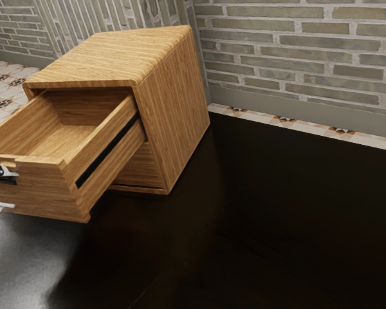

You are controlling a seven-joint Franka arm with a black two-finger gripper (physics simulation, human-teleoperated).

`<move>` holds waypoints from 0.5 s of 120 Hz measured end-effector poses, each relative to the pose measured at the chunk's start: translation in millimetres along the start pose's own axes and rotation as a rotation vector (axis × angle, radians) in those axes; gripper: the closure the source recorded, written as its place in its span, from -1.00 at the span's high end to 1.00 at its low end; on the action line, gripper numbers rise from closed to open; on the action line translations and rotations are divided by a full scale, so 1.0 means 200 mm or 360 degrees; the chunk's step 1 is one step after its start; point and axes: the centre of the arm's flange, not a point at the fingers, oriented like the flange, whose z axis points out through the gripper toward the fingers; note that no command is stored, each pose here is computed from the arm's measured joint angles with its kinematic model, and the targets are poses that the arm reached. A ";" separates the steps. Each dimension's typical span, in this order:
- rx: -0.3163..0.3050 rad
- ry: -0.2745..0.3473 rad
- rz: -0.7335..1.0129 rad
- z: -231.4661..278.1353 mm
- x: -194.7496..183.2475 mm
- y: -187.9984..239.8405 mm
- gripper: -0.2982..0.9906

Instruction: Pull the drawer handle with one arm to open the drawer

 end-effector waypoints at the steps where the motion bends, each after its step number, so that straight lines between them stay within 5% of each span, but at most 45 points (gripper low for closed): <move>1: -0.0002 -0.0001 -0.0001 0.00 0.00 0.00 -0.25; 60: -0.0063 0.0015 -0.0002 -0.05 0.00 -0.05 -0.18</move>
